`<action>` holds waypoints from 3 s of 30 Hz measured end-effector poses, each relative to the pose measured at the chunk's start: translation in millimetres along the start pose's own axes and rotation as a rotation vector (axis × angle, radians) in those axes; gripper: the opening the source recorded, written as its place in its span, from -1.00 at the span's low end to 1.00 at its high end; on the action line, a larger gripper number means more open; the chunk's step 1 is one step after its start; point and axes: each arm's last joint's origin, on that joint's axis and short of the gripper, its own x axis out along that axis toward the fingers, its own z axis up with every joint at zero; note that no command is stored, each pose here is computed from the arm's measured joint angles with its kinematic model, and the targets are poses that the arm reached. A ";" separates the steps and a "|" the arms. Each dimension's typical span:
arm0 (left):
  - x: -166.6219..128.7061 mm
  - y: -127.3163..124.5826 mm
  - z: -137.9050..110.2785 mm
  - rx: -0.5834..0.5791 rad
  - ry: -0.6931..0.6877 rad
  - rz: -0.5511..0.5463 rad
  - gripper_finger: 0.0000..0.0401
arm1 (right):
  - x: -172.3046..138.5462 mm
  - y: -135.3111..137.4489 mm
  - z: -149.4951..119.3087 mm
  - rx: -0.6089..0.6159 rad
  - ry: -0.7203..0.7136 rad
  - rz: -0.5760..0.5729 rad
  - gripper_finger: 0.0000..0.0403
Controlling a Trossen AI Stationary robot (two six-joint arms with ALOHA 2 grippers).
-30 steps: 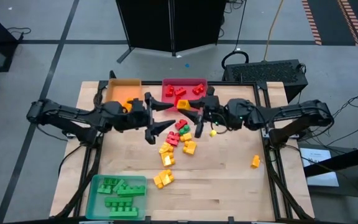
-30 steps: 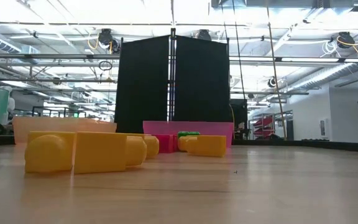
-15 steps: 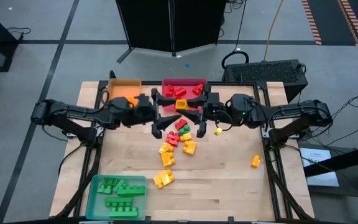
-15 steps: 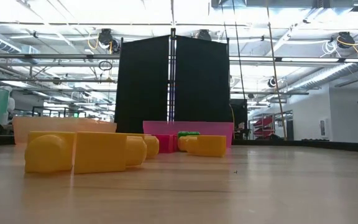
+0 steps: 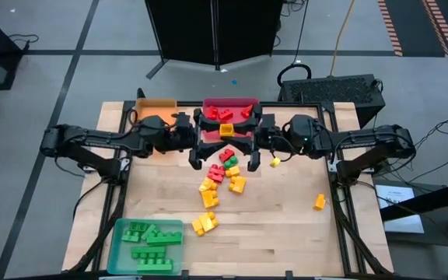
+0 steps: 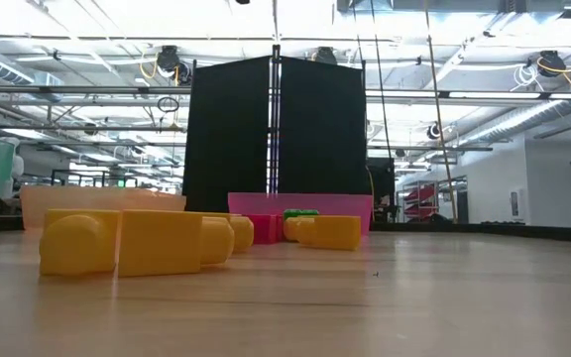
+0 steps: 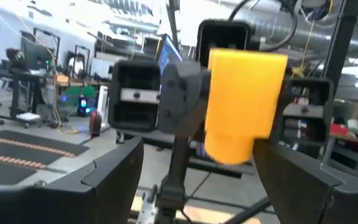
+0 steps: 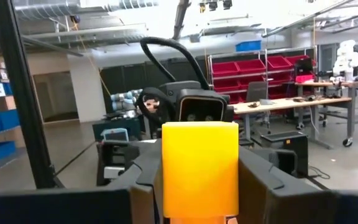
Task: Sort blocks
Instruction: Put the yellow game piece into the yellow bin
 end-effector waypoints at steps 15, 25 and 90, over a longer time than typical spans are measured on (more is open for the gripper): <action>1.3 -1.3 -2.9 -0.009 0.013 -0.043 0.52 | 17.0 1.0 -19.7 0.059 -0.002 0.055 -0.44; 3.2 -0.8 -6.7 -0.028 0.025 -0.057 0.38 | 17.2 1.2 -21.2 0.075 0.011 0.071 -0.44; -179.2 120.1 -62.1 -0.343 0.968 1.257 -0.41 | -75.8 -1.6 42.9 0.050 0.211 -0.049 0.00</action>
